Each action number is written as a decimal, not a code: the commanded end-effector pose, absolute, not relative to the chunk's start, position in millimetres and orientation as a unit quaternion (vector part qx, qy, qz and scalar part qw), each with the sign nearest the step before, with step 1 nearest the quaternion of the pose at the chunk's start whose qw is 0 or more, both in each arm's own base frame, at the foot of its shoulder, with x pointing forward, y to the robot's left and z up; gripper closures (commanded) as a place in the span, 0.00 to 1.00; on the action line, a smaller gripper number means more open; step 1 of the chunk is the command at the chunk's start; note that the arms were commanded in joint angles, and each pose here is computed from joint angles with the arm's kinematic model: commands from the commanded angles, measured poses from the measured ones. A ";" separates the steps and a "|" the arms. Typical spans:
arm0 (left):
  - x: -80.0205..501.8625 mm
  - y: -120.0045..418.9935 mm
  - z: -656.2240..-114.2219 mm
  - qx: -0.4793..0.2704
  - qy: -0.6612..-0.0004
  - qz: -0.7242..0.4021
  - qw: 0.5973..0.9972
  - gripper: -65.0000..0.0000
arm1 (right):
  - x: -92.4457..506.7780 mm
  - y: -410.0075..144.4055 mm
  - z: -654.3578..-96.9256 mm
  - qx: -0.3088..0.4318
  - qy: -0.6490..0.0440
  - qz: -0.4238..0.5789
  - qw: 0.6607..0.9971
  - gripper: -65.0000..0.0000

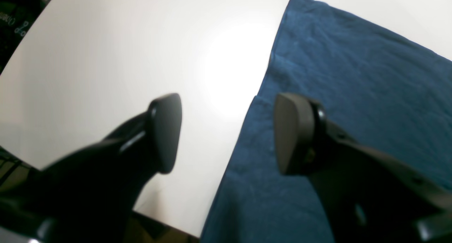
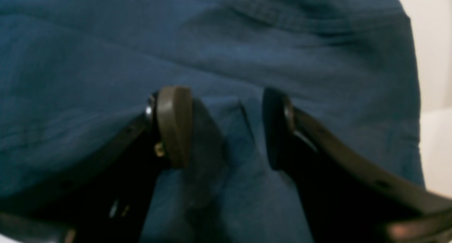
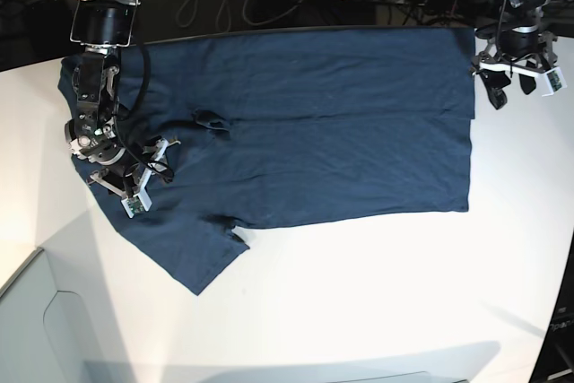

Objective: Fold the T-shirt properly
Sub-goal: 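Open the right gripper and lift it off the fabric, then move right gripper toward the sleeve fold, left gripper hovering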

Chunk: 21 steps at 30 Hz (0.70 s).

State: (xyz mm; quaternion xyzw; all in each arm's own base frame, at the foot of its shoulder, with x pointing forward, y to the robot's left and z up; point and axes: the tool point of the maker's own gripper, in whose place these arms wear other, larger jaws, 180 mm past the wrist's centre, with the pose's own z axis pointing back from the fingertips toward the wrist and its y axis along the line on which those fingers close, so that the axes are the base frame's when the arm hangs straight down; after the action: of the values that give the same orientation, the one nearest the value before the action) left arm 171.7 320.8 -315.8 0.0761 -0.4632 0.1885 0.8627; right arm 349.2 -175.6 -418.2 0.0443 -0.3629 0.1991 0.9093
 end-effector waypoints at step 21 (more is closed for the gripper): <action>181.0 321.9 -302.7 0.077 -0.487 0.184 0.850 0.40 | 359.0 -172.7 -357.2 0.013 -0.442 0.229 0.867 1.00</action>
State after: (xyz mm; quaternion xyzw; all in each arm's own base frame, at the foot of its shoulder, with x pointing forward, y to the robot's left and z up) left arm 174.5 320.1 -315.4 0.0740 -0.4648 0.1909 0.8614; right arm 348.4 -173.0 -374.7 0.0140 -0.4151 0.2224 0.8820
